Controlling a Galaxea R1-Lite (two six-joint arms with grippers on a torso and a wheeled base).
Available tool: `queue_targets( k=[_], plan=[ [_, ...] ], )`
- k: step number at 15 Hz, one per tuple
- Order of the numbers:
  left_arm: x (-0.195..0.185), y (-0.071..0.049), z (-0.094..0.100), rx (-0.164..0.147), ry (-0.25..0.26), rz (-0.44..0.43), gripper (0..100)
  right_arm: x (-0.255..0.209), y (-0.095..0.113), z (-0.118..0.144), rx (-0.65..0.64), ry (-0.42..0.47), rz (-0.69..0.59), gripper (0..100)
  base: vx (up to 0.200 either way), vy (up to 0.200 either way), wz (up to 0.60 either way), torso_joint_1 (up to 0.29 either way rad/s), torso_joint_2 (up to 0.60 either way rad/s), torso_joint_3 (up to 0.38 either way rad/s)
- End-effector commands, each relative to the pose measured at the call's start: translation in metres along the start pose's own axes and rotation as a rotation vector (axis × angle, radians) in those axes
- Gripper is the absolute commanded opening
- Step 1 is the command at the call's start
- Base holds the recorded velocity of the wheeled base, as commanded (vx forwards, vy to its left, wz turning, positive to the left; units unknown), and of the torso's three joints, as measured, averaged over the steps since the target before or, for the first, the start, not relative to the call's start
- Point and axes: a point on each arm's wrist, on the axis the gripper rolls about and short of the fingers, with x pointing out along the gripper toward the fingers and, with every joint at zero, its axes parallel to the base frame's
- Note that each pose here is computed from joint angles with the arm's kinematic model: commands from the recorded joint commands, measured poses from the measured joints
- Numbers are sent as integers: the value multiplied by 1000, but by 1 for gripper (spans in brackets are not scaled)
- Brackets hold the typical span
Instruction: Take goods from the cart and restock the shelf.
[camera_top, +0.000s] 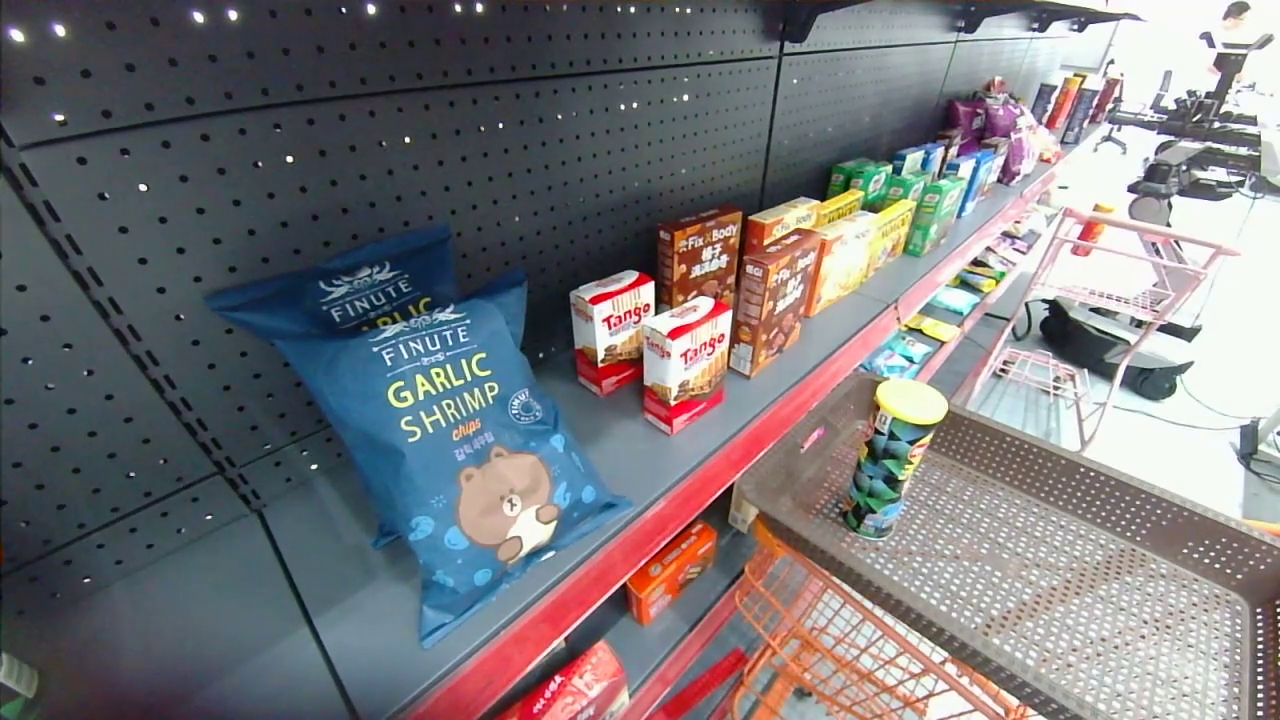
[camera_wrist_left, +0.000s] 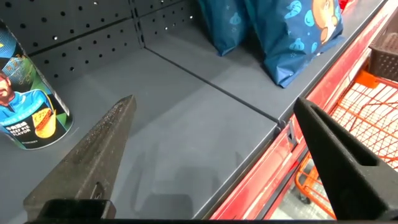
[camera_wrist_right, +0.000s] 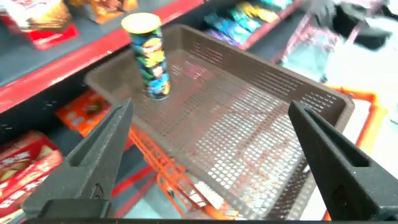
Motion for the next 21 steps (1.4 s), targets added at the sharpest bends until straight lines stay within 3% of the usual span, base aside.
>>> queue_targets(
  k=[1,4,6,10,15,21],
  plan=[
    [0,0,0,1,0,-1,100,62,-1,11,-2,209,-99,100,0,0,0,0,0,0],
    [0,0,0,1,1,-1,100,123,-2,10,-62,291,-96,100,0,0,0,0,0,0],
    [0,0,0,1,0,-1,100,147,1,6,-67,295,-63,100,0,0,0,0,0,0],
    [0,0,0,1,1,-1,100,174,15,-3,-60,302,134,100,0,0,0,0,0,0],
    [0,0,0,1,1,-1,100,210,18,-22,-56,349,160,100,0,0,0,0,0,0],
    [0,0,0,1,1,-1,100,284,23,-37,-52,305,212,100,0,0,0,0,8,0]
  ],
)
